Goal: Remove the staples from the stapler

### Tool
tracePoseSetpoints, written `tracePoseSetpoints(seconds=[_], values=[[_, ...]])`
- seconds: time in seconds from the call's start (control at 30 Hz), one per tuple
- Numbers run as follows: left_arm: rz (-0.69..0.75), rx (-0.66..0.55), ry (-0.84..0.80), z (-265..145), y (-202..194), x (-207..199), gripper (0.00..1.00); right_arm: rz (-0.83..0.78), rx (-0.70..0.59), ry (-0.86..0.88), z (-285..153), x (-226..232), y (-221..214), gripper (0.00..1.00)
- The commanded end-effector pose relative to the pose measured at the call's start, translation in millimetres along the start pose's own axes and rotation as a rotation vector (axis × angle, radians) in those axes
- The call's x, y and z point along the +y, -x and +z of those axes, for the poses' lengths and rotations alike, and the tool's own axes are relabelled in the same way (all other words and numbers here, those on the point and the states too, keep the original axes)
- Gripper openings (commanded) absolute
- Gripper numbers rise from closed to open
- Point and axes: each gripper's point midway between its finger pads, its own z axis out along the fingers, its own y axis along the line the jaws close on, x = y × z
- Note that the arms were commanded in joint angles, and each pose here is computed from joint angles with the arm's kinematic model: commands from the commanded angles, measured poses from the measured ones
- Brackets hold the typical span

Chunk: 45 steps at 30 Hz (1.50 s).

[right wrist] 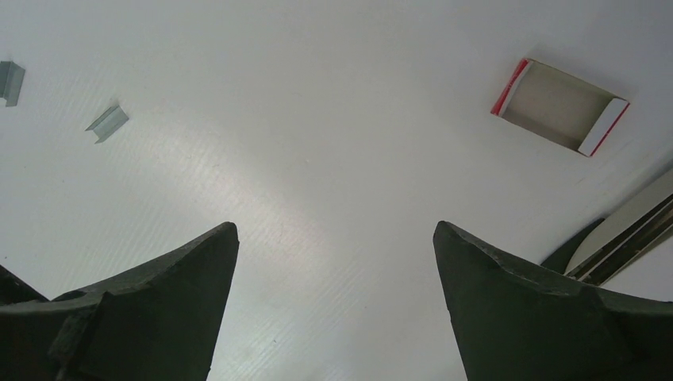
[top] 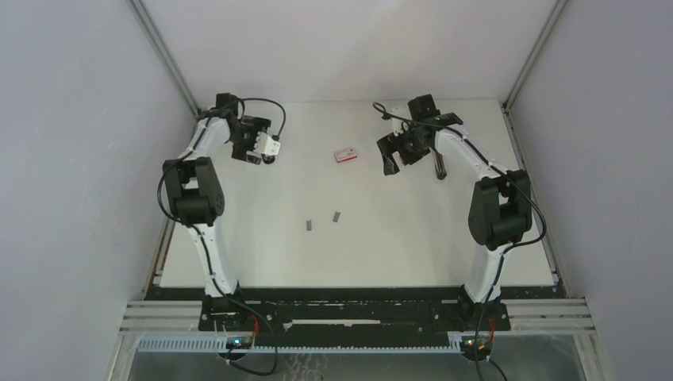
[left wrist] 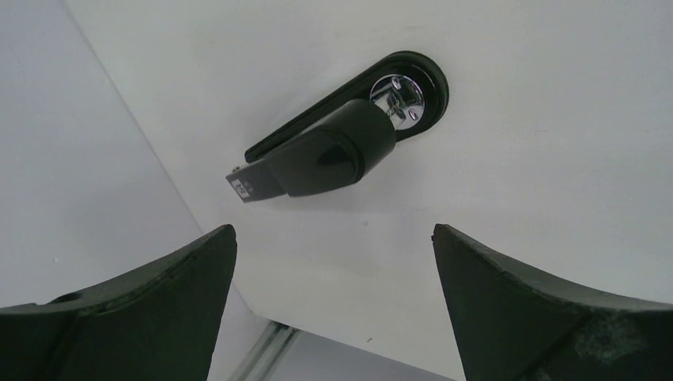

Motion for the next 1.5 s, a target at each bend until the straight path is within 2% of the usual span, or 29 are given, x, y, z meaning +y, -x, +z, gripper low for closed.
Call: tracePoseSetpoints(seconds=[0.0,0.4,0.87,1.0,1.47], values=[[0.091,0.018,-0.006,1,6,16,0.98,-0.052,-0.006,0.034,0,12,3,0.94],[0.167,0.05,-0.046,28,12,21,0.91,-0.06,0.014,0.072,6,21,-1,0.96],[0.191,0.107,-0.069,37,7,25,0.59,-0.065,0.007,0.098,4,28,0,1.0],[0.18,0.111,-0.066,35,9,26,0.53,-0.071,0.003,0.096,3,30,2,1.0],[0.073,0.077,-0.05,25,62,10,0.46,-0.081,-0.009,0.101,-2,33,3,1.0]])
